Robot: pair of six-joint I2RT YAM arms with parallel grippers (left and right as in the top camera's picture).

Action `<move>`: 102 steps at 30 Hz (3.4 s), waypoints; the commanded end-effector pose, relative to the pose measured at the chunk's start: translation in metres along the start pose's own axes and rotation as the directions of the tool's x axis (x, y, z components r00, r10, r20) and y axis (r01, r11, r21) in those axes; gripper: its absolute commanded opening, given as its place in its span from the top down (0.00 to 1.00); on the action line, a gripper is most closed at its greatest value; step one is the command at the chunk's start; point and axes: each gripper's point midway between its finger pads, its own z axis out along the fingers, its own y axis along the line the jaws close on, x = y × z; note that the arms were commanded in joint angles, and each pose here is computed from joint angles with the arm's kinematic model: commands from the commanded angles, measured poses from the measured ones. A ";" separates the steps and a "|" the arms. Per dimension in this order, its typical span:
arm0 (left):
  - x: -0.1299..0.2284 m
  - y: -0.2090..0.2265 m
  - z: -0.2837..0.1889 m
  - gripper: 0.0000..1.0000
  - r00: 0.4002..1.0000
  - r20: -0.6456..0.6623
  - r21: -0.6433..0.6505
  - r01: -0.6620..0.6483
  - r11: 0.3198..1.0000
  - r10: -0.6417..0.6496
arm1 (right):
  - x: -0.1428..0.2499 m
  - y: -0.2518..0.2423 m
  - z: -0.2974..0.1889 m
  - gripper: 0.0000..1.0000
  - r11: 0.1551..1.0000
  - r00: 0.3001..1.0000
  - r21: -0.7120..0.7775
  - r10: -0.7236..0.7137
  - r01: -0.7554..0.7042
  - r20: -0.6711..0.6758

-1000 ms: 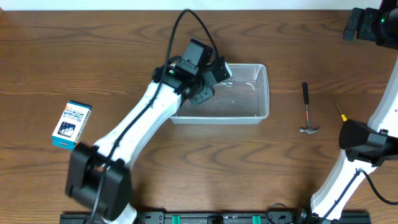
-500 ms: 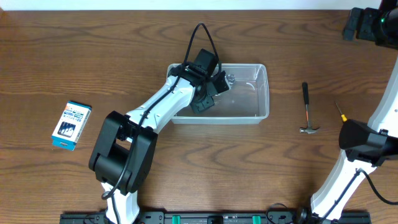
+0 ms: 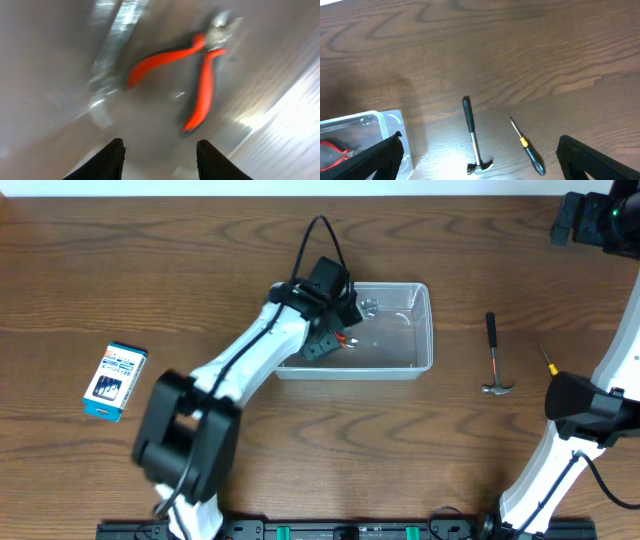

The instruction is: Pack container

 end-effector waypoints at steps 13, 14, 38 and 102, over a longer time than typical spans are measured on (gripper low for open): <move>0.255 0.161 -0.191 0.41 0.582 0.136 -0.407 0.770 0.490 -0.802 | -0.001 0.006 -0.005 0.01 1.000 1.000 -0.021 0.011 -0.011 0.012; 0.266 0.159 -0.183 0.41 0.568 0.126 -0.359 0.790 0.497 -0.813 | -0.001 0.006 -0.005 0.01 1.000 1.000 -0.021 0.012 -0.011 0.012; 0.387 0.131 -0.014 0.01 0.487 -0.270 -0.131 0.836 0.532 -0.831 | -0.001 0.004 -0.005 0.01 1.000 1.000 -0.013 0.008 -0.008 0.012; 0.390 0.129 0.019 0.02 0.591 -0.313 -0.047 0.772 0.634 -0.743 | -0.001 0.005 -0.005 0.01 1.000 1.000 -0.013 0.023 -0.023 0.011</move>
